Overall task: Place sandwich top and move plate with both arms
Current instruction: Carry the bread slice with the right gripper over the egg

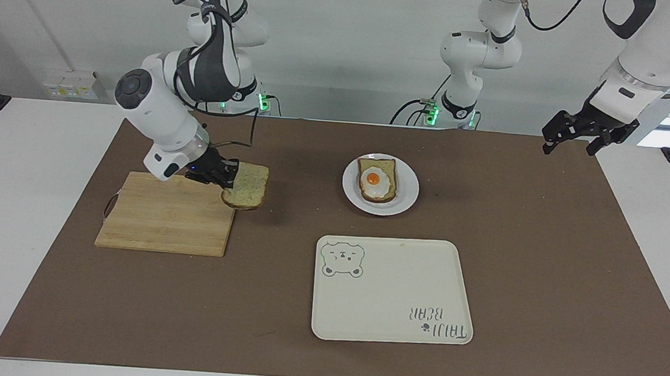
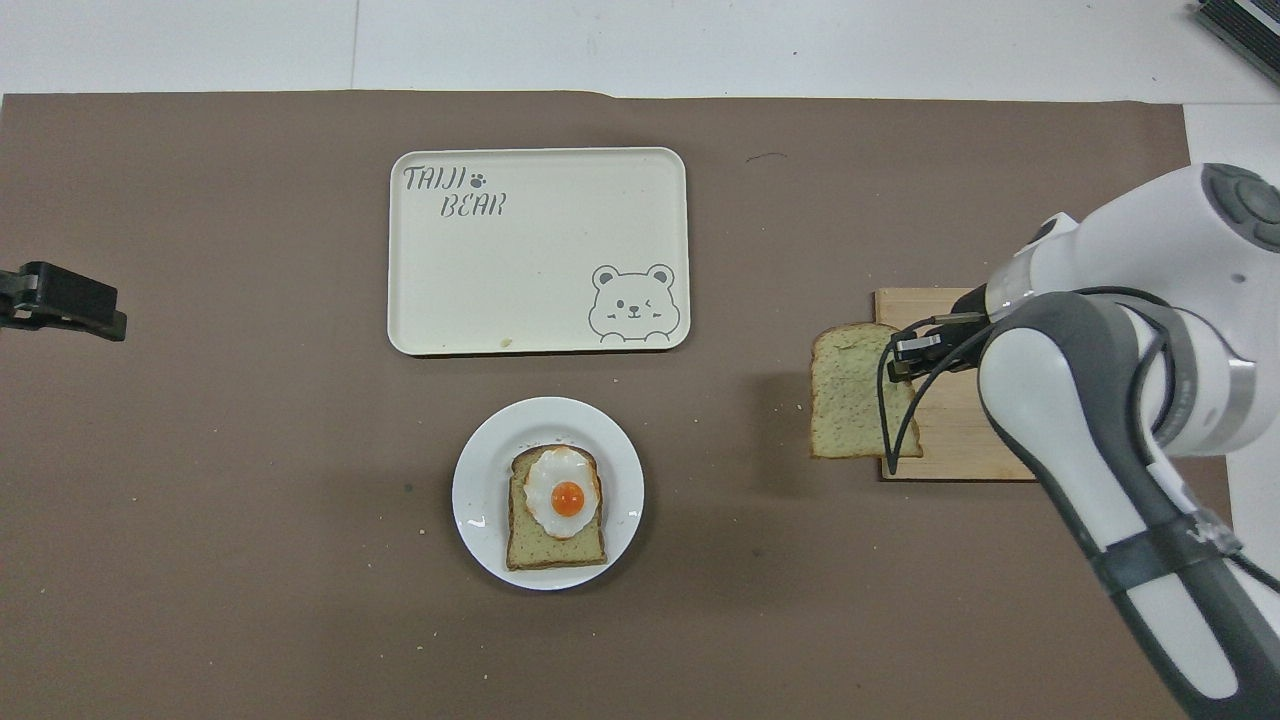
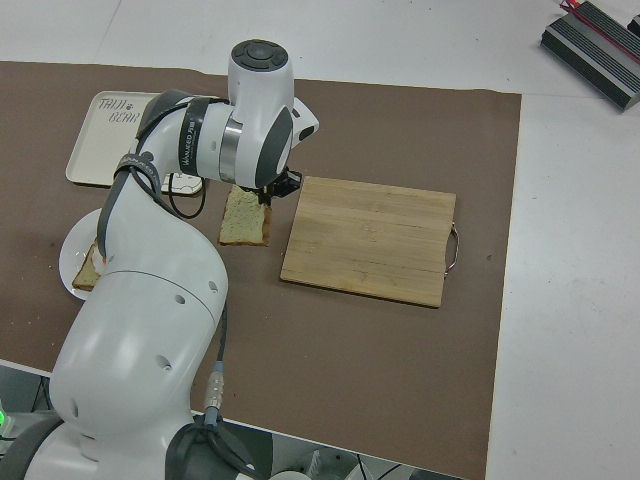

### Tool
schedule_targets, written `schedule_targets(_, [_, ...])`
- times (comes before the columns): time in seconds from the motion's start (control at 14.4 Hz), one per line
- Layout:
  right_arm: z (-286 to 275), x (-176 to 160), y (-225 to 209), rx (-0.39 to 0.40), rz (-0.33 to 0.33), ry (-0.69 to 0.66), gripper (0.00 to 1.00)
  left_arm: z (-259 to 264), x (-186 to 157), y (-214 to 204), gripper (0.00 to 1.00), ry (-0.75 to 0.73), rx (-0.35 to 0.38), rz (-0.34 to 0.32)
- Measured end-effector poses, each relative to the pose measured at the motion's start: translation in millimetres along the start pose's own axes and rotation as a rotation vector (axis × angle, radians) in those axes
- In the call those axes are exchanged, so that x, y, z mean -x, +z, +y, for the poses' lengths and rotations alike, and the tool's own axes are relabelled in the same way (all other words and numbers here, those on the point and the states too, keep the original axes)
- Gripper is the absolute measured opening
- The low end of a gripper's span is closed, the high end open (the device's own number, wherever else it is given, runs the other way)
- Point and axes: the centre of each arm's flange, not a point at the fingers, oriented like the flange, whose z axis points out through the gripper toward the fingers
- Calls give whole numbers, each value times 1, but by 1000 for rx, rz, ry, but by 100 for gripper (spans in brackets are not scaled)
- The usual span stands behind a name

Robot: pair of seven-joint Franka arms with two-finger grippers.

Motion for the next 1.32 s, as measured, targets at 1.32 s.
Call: schedule_targets(1.32, [-259, 49, 147, -158, -13, -134, 11, 0, 0, 0, 100, 0, 0, 0])
